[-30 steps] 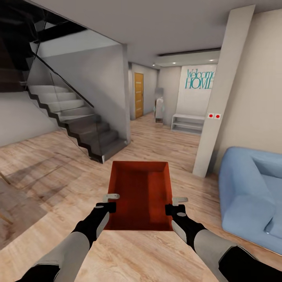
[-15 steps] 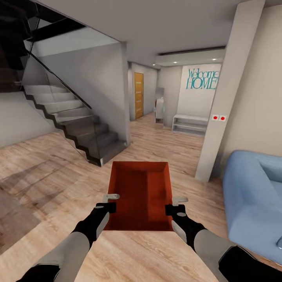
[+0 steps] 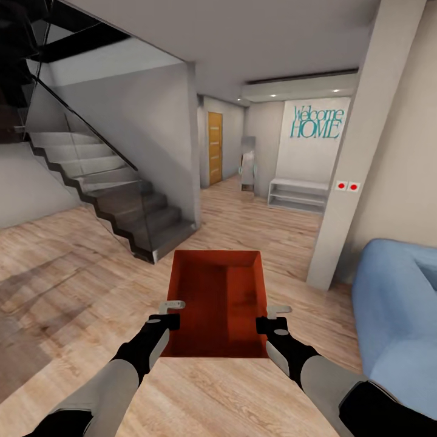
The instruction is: Move the two storage containers from the living room to the garage. In the garage, place one container on the floor and stack the other container on top of it (either order is fine).
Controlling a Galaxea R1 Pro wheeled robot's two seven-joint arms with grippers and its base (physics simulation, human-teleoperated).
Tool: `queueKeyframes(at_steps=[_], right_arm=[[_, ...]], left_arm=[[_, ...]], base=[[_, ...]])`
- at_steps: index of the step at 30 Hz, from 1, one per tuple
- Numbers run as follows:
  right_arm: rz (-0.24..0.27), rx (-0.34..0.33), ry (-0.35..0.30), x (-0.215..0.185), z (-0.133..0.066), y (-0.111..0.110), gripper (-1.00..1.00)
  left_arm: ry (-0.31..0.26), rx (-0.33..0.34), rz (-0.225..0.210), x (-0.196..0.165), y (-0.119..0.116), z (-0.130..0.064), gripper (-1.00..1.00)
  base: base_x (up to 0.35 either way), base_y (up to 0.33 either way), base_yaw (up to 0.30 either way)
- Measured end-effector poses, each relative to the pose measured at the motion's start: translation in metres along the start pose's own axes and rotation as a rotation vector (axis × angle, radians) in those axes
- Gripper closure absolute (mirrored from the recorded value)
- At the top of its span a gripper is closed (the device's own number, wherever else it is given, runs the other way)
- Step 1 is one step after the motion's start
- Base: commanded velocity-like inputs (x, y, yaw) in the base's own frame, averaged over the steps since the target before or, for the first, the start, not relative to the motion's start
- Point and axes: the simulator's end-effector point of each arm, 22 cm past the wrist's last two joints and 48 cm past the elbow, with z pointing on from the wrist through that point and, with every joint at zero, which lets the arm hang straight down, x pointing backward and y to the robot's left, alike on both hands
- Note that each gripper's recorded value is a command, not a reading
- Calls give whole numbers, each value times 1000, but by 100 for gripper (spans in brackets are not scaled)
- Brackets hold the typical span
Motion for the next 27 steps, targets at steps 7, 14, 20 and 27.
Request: queueKeyframes(at_steps=[7, 14, 20, 27], right_arm=[[1, 1, -1, 0, 0, 0, 100], [2, 1, -3, -1, 0, 0, 100], [2, 1, -3, -1, 0, 0, 100], [2, 1, -5, -1, 0, 0, 100]], left_arm=[[-1, 0, 1, -1, 0, 0, 100], [-4, 0, 1, -2, 0, 0, 100], [-3, 0, 1, -1, 0, 0, 100], [-5, 0, 1, -2, 0, 0, 100]], base=[[322, 0, -51], [322, 0, -129], [322, 0, -54], [322, 0, -4]])
